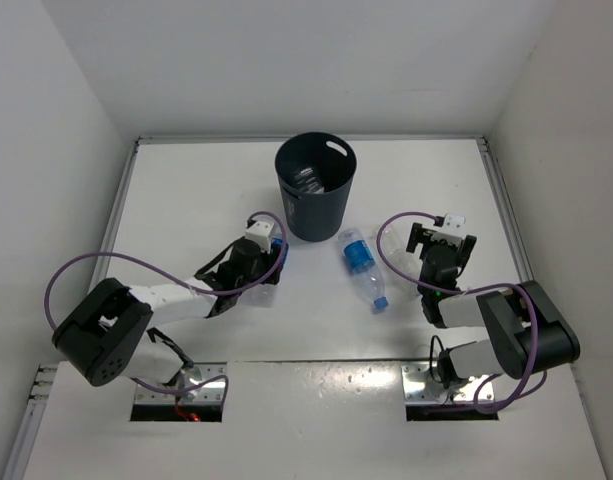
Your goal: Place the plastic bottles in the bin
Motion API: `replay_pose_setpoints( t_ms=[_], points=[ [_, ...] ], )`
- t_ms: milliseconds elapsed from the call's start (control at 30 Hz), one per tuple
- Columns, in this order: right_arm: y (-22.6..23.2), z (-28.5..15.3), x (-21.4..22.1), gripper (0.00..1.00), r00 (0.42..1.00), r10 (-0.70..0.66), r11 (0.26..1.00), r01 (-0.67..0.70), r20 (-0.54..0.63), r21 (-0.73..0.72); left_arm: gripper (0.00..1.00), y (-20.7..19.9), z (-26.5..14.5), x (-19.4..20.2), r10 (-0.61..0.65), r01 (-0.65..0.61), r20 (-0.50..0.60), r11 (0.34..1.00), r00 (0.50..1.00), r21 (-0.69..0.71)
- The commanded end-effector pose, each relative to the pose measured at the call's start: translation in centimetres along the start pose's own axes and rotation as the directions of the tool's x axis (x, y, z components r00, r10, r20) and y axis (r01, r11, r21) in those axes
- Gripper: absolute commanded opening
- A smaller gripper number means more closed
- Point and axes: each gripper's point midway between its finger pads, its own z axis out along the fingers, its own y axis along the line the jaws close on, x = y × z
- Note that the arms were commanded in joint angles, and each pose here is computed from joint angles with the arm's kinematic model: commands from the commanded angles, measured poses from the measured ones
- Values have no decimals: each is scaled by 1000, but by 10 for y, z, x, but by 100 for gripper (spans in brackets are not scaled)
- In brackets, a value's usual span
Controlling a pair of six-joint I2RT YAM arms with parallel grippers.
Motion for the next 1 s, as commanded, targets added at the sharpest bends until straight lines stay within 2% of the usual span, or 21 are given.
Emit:
replay_pose_setpoints(
  t_ms=[0,33,167,233,267,367,567,600,633,667,800,867,900,967],
  points=[
    [1,1,-13,100,998,42,999,-42,44,6,52,-11,3,-13,15,-17,36,999,999,39],
    [1,1,-13,100,998,42,999,-42,44,6,50,-13,3,-18,13,-15,46,999,999,41],
    [1,1,-13,100,998,42,999,-42,44,6,50,-14,4,-24,23,-25,50,999,998,42],
    [1,1,-13,100,998,42,999,-42,44,6,46,-13,3,-30,31,-33,61,999,998,30],
    [1,1,-13,100,998,42,999,-42,44,6,40,-9,3,-35,42,-42,66,999,997,2],
    [1,1,-13,100,998,42,999,-42,44,6,32,0,1,-65,21,-16,122,999,992,-46],
    [1,1,-13,100,998,42,999,-42,44,6,29,40,-14,-135,-20,83,280,974,960,-213],
    [1,1,-13,100,998,42,999,-42,44,6,27,61,-23,-157,-28,134,341,947,940,-291],
    [1,1,-13,100,998,42,999,-42,44,6,25,59,-25,-166,-31,141,358,948,933,-286],
    [1,1,-13,100,998,42,999,-42,44,6,24,75,-31,-174,-40,184,384,920,922,-346],
    [1,1,-13,100,998,42,999,-42,44,6,15,100,-52,-222,-49,297,498,850,866,-434],
    [1,1,-13,100,998,42,999,-42,44,6,12,112,-70,-255,-53,380,578,802,814,-460],
    [1,1,-13,100,998,42,999,-42,44,6,10,111,-72,-267,-55,398,602,797,796,-454],
    [1,1,-13,100,998,42,999,-42,44,6,10,108,-89,-309,-57,444,686,801,725,-403]
  ],
)
